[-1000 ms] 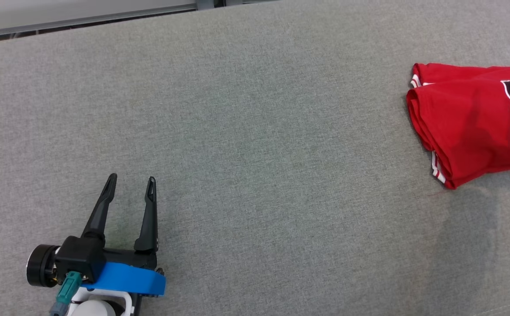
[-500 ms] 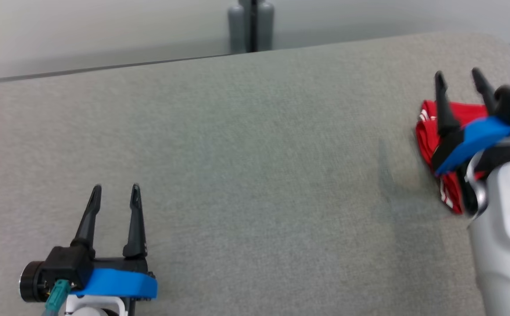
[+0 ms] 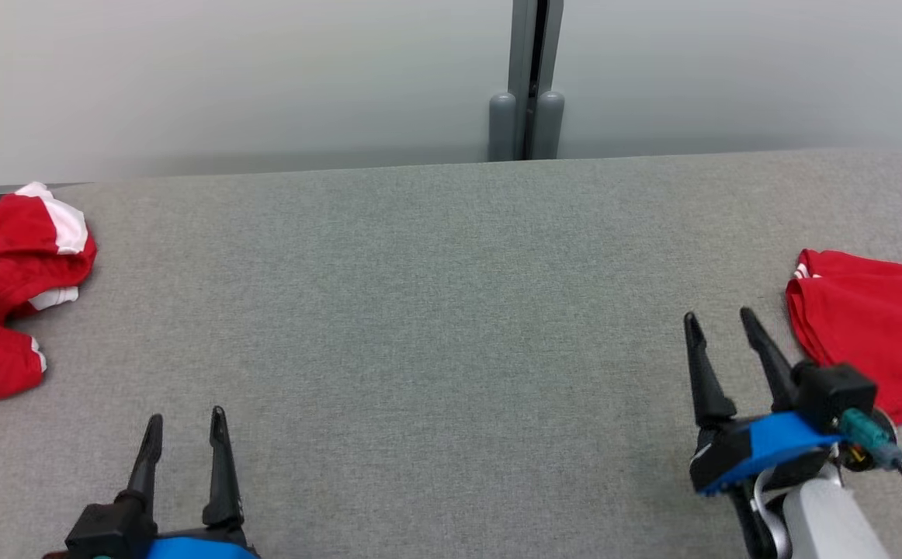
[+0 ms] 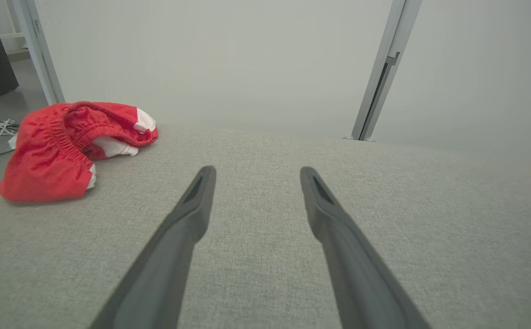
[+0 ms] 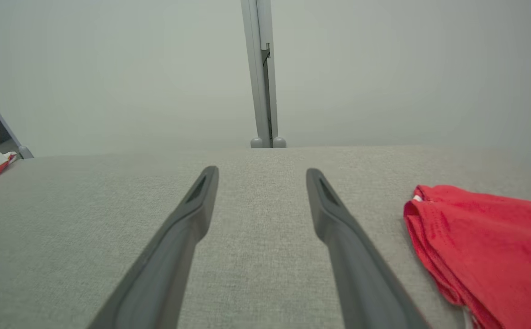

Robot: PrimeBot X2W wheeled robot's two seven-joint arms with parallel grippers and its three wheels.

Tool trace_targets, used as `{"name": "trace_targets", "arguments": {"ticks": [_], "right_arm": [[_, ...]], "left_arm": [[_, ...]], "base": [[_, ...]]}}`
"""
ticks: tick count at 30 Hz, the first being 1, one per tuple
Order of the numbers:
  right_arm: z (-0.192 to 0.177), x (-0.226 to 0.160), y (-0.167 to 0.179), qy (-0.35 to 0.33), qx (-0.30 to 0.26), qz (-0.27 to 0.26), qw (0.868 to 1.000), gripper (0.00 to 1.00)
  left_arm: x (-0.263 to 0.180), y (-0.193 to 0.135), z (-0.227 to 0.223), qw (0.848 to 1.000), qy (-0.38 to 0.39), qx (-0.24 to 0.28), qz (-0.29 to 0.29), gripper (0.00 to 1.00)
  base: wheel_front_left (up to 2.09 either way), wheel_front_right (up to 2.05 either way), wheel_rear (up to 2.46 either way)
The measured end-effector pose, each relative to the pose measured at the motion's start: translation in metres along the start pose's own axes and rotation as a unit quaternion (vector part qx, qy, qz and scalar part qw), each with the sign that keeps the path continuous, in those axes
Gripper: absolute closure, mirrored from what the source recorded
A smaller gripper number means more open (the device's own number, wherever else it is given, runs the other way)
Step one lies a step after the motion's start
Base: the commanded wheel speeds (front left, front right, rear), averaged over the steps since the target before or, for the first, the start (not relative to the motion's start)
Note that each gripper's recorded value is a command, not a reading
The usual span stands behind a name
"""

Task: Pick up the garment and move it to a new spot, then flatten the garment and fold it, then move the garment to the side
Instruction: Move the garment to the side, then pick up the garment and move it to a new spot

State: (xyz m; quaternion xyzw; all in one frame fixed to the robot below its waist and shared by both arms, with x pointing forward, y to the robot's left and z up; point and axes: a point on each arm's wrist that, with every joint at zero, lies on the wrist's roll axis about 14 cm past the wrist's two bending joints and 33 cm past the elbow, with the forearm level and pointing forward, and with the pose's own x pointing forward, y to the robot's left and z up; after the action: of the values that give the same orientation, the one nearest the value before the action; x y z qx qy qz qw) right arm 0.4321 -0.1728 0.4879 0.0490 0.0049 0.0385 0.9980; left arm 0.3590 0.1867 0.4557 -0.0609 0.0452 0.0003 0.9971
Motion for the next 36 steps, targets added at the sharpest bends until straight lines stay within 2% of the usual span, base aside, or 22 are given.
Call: {"name": "trace_targets", "arguments": {"ticks": [9,19,36], "right_arm": [[-0.011,-0.034,0.034,0.001,0.058,0.038,0.998,0.0],[-0.013,-0.046,0.034,0.002,0.048,0.039,0.998,0.0],[-0.015,-0.042,0.04,0.006,0.041,0.049,0.998,0.0]], "left_arm": [[-0.017,0.0,-0.008,1.0,0.01,-0.01,0.007,0.0],[-0.02,-0.007,-0.005,1.0,0.004,-0.017,-0.001,0.0],[-0.025,-0.006,-0.007,1.0,0.012,-0.016,0.001,0.0]], "base": [[0.0,0.0,0.0],[0.0,0.0,0.0],[0.0,0.0,0.0]]}}
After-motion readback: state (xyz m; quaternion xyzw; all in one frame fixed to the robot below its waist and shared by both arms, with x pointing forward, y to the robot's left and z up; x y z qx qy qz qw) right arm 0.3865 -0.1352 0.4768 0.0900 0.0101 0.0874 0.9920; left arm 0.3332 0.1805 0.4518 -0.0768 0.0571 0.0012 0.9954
